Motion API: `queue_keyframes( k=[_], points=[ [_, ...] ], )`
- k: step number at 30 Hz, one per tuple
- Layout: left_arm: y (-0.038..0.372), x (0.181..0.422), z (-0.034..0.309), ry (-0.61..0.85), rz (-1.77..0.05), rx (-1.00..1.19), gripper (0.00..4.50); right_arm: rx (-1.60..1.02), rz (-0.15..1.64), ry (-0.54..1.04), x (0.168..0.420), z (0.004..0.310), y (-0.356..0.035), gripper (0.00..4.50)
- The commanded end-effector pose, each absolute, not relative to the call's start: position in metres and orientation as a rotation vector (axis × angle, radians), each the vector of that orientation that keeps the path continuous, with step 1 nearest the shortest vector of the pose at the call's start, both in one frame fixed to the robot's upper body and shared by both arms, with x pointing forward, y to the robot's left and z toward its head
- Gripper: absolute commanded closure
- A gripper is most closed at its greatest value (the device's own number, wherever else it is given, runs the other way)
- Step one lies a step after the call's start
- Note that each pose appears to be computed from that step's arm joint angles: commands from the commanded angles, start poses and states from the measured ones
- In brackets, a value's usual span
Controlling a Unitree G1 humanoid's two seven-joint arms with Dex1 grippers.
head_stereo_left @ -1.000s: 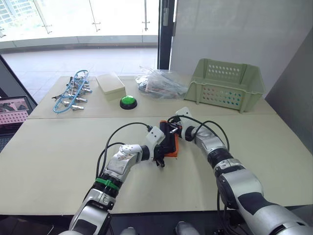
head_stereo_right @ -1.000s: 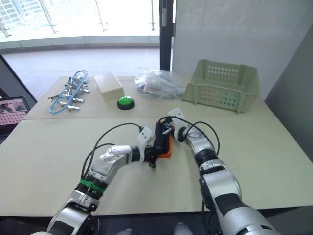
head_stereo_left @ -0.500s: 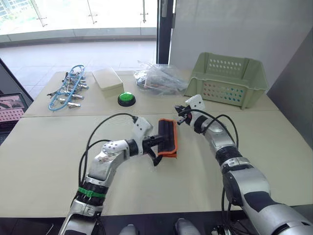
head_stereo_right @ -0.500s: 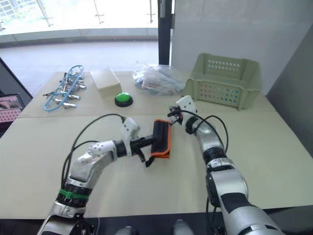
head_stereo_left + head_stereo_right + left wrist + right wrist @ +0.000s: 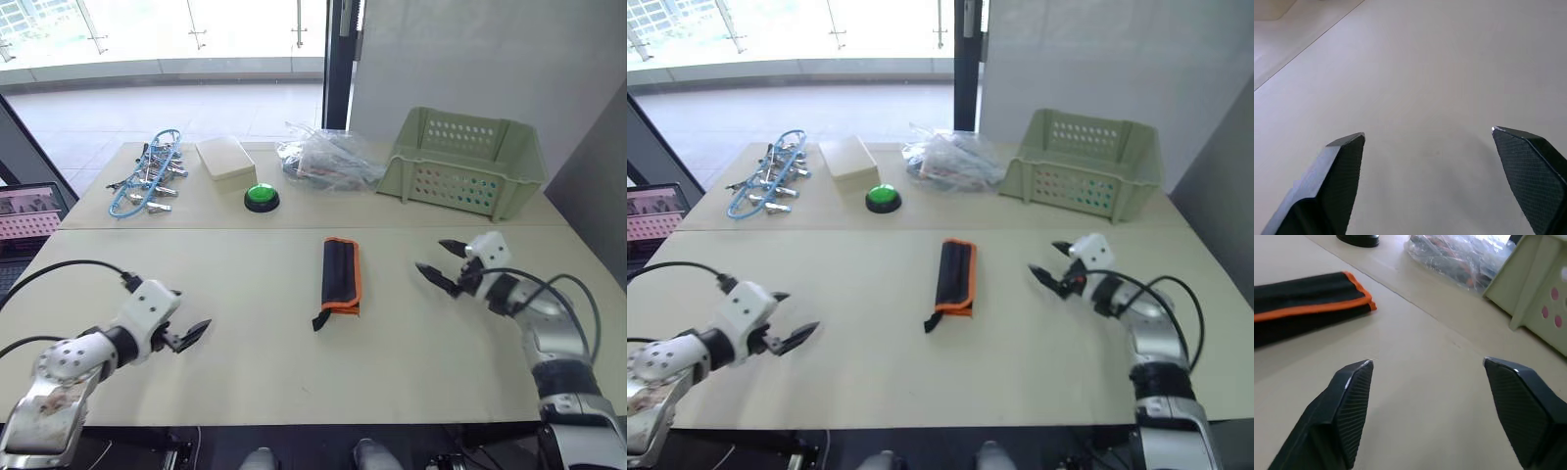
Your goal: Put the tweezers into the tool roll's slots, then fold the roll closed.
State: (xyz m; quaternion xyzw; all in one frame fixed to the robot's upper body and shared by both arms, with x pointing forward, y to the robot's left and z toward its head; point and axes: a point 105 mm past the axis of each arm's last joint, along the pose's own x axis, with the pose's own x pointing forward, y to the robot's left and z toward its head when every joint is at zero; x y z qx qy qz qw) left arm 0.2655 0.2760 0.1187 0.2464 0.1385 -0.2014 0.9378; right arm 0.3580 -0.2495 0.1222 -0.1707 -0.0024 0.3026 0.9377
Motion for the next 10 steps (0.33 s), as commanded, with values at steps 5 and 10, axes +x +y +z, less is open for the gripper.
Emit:
queue_keyframes(
  k=[5,10],
  points=[
    [0.318,0.235,0.115,0.316,-0.293,0.454,0.00,-0.224,0.622,0.073,0.331,0.109,-0.271,0.02],
    [0.322,0.233,0.117,0.275,-0.261,0.382,0.00,-0.247,0.611,0.032,0.329,0.115,-0.265,0.02]
  ],
)
